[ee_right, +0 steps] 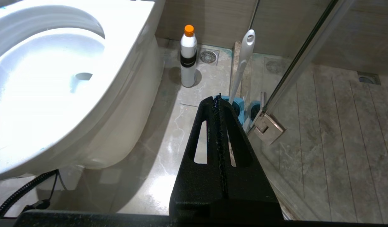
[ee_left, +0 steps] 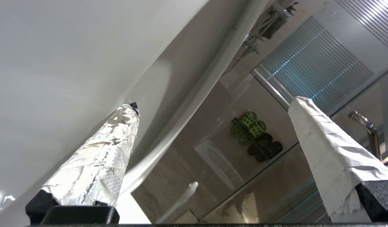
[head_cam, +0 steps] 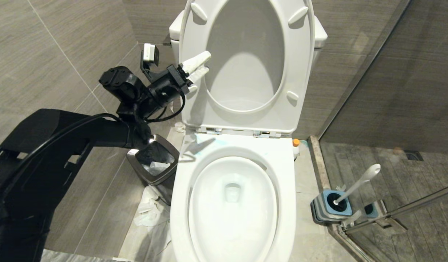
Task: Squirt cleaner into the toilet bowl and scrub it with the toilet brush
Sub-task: Use the left hand to lift the toilet lid slightly
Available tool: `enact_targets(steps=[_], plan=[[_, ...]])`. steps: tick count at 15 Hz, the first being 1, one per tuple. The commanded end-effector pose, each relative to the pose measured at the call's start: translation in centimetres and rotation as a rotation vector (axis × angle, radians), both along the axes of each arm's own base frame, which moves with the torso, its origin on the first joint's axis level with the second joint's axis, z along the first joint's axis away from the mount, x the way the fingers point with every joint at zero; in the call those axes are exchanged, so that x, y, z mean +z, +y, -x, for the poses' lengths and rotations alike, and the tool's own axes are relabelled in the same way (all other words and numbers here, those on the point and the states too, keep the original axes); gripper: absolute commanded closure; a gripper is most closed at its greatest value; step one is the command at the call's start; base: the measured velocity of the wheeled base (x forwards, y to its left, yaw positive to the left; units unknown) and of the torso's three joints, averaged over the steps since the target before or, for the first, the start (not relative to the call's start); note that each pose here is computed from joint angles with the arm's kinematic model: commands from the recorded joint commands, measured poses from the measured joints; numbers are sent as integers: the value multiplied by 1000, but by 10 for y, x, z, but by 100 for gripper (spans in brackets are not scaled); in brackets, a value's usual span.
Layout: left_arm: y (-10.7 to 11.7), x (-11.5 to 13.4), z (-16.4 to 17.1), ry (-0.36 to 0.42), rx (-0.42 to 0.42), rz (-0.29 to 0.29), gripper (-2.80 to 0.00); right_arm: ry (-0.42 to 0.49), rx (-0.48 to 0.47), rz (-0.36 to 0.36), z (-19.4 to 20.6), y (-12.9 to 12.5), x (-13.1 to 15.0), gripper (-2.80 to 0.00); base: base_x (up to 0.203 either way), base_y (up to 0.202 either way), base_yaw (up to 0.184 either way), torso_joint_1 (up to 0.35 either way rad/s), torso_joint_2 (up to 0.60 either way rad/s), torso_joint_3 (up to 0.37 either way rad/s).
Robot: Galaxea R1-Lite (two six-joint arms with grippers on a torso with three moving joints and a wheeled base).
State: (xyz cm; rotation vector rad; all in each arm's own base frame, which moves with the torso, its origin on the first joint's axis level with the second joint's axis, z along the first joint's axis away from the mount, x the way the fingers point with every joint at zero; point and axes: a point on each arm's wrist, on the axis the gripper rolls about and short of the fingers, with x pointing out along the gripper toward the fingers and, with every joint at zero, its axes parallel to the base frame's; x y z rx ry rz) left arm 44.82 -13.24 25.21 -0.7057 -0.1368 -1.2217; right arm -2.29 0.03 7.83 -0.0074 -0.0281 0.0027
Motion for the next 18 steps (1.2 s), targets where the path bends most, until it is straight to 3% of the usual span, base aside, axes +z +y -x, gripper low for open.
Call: enact_targets(steps=[1,4,7,11,14,16,18], plan=[[4,22,23,-15,-12,6,-280,11,0,-1,-1,0,-3,0,0,0,0,0,0,0],[7,23,49,49,-23,-10,-280,11,0,0,-1,0,-3,0,0,0,0,0,0,0],[14,41,87,66,-31,-20,-280,11,0,0,-1,0,-3,0,0,0,0,0,0,0],[30,83,147,76,-29,-31,-280,11,0,0,-1,0,-3,0,0,0,0,0,0,0],[40,112,202,167,-47,-66,-280,11,0,-1,-1,0,-3,0,0,0,0,0,0,0],[44,116,229,199,-25,-150,-280,11,0,0,-1,0,-3,0,0,0,0,0,0,0],[46,110,241,84,64,-305,-280,11,0,0,-1,0,-3,0,0,0,0,0,0,0]])
